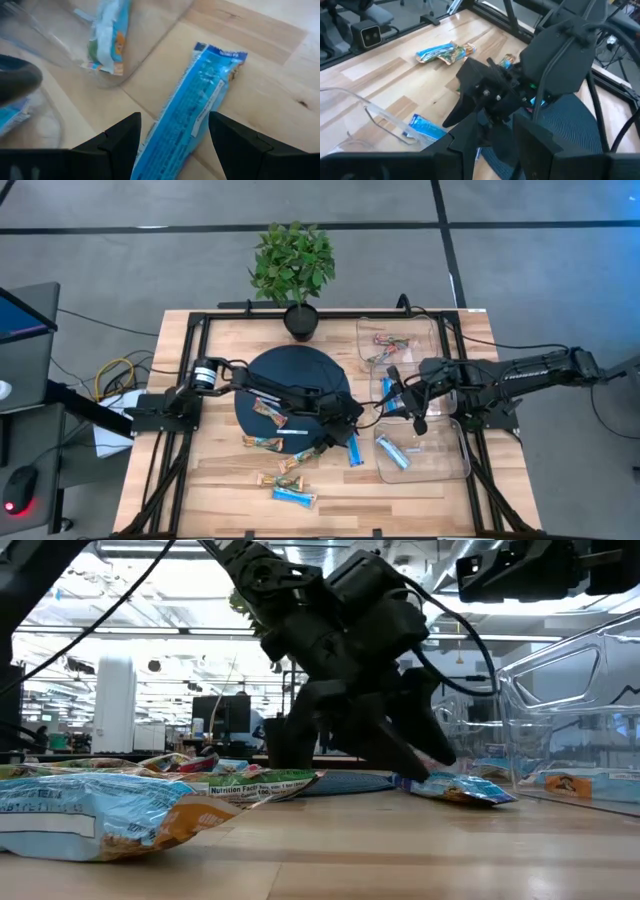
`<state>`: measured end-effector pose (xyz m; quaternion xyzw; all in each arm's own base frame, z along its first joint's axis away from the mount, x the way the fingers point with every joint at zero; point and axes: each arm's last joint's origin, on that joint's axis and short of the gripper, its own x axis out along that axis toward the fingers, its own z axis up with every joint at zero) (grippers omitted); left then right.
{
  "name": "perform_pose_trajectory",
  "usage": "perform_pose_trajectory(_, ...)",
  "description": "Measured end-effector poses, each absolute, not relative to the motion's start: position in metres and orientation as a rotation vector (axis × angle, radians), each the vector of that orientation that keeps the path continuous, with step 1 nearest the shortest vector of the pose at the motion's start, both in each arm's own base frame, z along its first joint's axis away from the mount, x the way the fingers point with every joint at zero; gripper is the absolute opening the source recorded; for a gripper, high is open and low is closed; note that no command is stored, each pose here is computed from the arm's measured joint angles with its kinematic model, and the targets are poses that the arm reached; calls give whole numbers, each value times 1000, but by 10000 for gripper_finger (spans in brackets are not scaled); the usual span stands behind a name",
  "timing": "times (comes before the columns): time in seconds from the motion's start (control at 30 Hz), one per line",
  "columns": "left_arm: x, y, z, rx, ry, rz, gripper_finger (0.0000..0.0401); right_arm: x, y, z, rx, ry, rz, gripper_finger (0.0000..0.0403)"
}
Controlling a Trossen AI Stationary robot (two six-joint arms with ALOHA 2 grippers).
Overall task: Pick and place Granola Bars by type
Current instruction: Put the blue granola bar into the middle transparent bin
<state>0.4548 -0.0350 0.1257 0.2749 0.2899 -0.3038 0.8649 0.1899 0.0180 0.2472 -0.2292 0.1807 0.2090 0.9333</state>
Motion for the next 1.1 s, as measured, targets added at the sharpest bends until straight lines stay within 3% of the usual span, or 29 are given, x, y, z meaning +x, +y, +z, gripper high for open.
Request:
perform_pose_trajectory(0.87, 451, -18, 115, 447, 744, -572, 228, 190, 18, 244, -470, 363, 426, 118)
perform_pose_trajectory(1.1, 452, -17, 116, 456, 743, -551, 190, 190, 18, 245, -472, 358, 421, 118)
